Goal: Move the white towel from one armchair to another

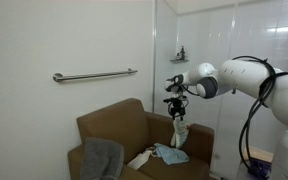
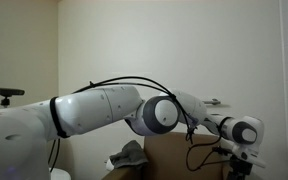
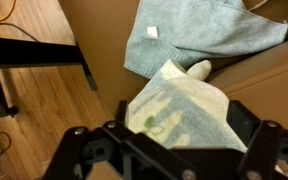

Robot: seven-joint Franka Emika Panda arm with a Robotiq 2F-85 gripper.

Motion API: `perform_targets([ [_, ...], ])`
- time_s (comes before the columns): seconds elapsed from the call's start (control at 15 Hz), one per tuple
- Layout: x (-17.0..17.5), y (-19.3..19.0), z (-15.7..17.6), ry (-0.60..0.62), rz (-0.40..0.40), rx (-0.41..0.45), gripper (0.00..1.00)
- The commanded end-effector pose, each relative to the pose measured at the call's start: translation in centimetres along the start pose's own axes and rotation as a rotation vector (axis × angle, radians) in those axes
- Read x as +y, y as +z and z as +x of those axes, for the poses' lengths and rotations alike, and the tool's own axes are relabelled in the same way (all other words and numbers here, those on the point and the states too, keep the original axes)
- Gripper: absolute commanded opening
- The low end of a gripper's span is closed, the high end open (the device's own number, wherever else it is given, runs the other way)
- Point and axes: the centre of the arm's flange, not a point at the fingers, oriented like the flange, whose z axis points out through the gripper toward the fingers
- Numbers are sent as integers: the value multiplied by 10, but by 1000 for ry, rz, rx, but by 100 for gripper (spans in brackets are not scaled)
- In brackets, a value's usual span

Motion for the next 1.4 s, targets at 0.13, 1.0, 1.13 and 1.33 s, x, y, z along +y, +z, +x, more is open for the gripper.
perform_targets([
  [0.13, -40, 46, 4, 173, 196, -18, 100],
  [1.0, -46, 59, 3, 436, 205, 58, 35],
  [1.13, -43, 60, 1, 458, 185, 70, 25],
  [1.33, -33, 60, -5, 477, 155, 82, 7],
])
